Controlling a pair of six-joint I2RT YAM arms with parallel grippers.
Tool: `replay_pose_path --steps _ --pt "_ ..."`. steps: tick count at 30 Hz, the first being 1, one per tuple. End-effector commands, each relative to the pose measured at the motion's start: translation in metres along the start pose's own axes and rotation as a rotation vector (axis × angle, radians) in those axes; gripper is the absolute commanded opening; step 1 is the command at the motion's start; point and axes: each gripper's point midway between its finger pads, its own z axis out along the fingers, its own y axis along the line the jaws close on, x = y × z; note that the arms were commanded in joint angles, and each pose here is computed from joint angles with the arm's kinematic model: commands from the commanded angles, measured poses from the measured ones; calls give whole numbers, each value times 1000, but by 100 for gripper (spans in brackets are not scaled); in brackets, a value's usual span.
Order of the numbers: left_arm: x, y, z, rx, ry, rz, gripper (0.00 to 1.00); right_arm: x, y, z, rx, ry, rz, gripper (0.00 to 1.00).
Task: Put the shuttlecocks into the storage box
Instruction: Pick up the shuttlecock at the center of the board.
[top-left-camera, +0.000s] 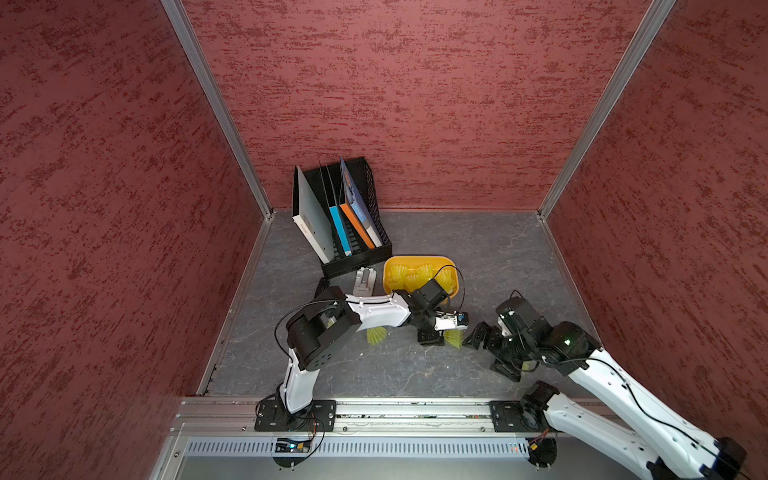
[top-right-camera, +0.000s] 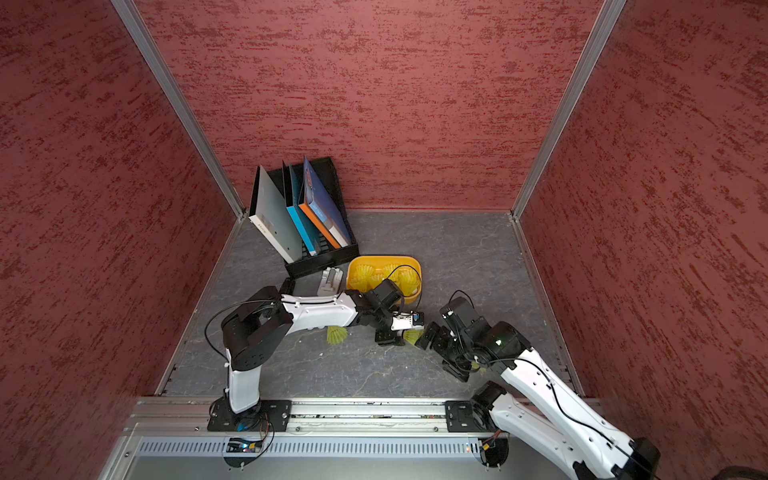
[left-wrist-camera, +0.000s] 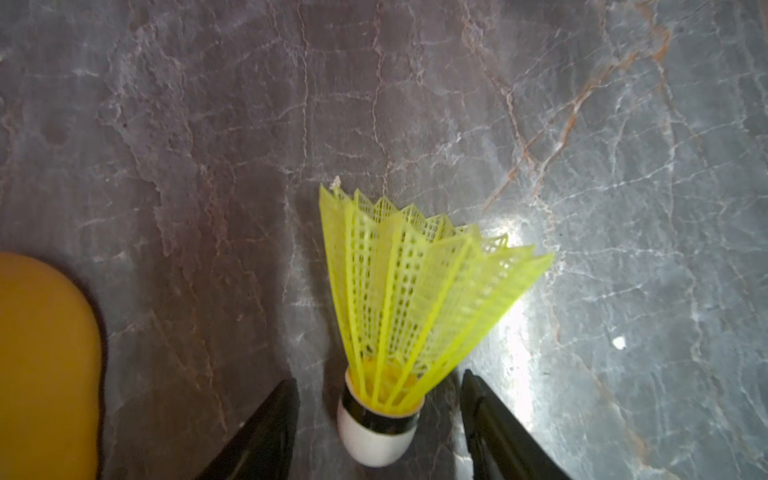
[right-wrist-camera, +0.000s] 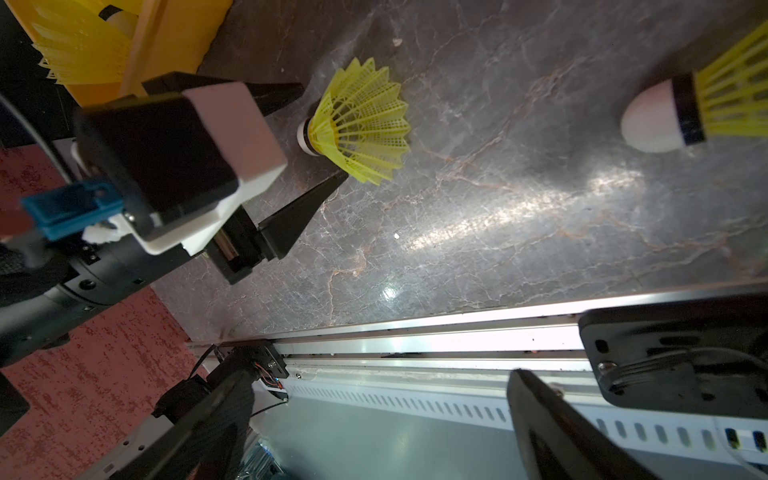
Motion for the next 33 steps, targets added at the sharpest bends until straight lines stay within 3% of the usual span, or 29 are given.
replay_pose_path --steps 1,16,28,33 --pt "1 1 0 -7 13 10 63 -2 10 -8 -30 -10 -14 98" --pt "3 -8 9 18 24 6 48 -1 8 -8 -28 -11 -18 98" --pt "7 -11 11 23 34 -6 25 -2 8 -9 -30 -15 -21 98" --pt "2 -13 7 14 27 -2 24 -3 8 -10 -31 -24 -29 98"
